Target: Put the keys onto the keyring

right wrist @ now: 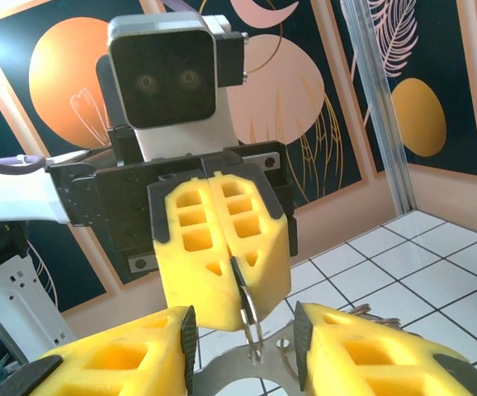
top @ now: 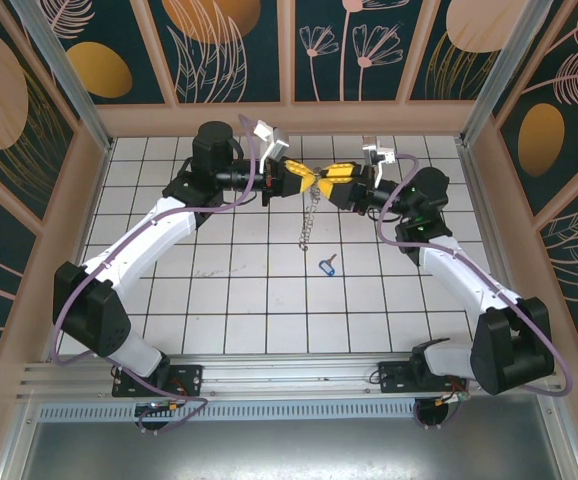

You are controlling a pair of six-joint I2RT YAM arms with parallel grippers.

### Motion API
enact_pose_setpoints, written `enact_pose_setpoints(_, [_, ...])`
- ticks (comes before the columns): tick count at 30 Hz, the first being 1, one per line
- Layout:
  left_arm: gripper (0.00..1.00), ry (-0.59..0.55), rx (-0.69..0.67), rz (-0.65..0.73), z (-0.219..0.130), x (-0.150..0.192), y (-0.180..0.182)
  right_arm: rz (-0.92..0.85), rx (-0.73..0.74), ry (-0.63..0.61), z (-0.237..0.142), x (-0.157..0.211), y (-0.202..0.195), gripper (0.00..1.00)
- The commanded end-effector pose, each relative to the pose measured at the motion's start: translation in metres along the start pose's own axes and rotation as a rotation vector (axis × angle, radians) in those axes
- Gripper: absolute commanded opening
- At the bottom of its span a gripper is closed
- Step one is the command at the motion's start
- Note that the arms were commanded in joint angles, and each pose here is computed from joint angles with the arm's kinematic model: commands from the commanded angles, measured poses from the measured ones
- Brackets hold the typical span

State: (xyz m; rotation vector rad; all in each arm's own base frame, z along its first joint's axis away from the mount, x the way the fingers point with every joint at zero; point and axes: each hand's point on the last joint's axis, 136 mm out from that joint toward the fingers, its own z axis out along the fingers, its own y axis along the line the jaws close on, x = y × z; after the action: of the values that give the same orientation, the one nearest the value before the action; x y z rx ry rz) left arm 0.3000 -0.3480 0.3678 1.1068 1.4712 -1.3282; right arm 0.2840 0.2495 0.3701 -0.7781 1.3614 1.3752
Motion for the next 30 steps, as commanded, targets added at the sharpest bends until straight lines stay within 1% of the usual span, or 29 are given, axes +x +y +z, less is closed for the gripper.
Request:
enact_pose_setpoints(1, [0.0, -0.044, 0.034, 0.071, -0.002, -0.022, -0.013, -0.081, -0.028, -0.021, 0.002, -0.012, 0.011, 0.38])
enact_pose_setpoints(4, [0.0, -0.069, 0.008, 0.074, -0.005, -0.025, -0.012, -0.084, 0.043, -0.059, -0.009, -0.016, 0.006, 0.42])
enact_pose_setpoints(9, [0.0, -0.136, -0.021, 0.076, -0.012, -0.027, -0.016, -0.004, 0.238, -0.166, -0.047, -0.017, -0.017, 0.46])
enact_pose_setpoints(11, [0.0, -0.157, -0.028, 0.087, -0.015, -0.027, -0.019, 0.051, 0.311, -0.199, -0.062, -0.011, -0.026, 0.48])
enact_pose_setpoints(14, [0.0, -0.181, -0.05, 0.099, -0.019, -0.027, -0.019, 0.134, 0.429, -0.21, -0.079, 0.004, -0.044, 0.5])
enact_pose_setpoints(17, [0.0, -0.201, -0.07, 0.117, -0.022, -0.027, -0.019, 0.251, 0.567, -0.163, -0.091, 0.031, -0.072, 0.5])
enact_pose_setpoints(20, [0.0, -0.228, -0.122, 0.131, -0.026, -0.026, -0.013, 0.39, 0.693, -0.104, -0.103, 0.068, -0.099, 0.49])
enact_pose_setpoints(25, [0.0, -0.29, -0.234, 0.144, -0.035, -0.029, -0.001, 0.575, 0.838, 0.024, -0.115, 0.129, -0.128, 0.48])
enact_pose_setpoints(28, [0.0, -0.32, -0.282, 0.139, -0.04, -0.029, 0.006, 0.643, 0.897, 0.118, -0.116, 0.164, -0.137, 0.46])
enact_pose_setpoints(30, [0.0, -0.353, -0.304, 0.133, -0.045, -0.029, 0.007, 0.658, 0.939, 0.192, -0.113, 0.185, -0.141, 0.45])
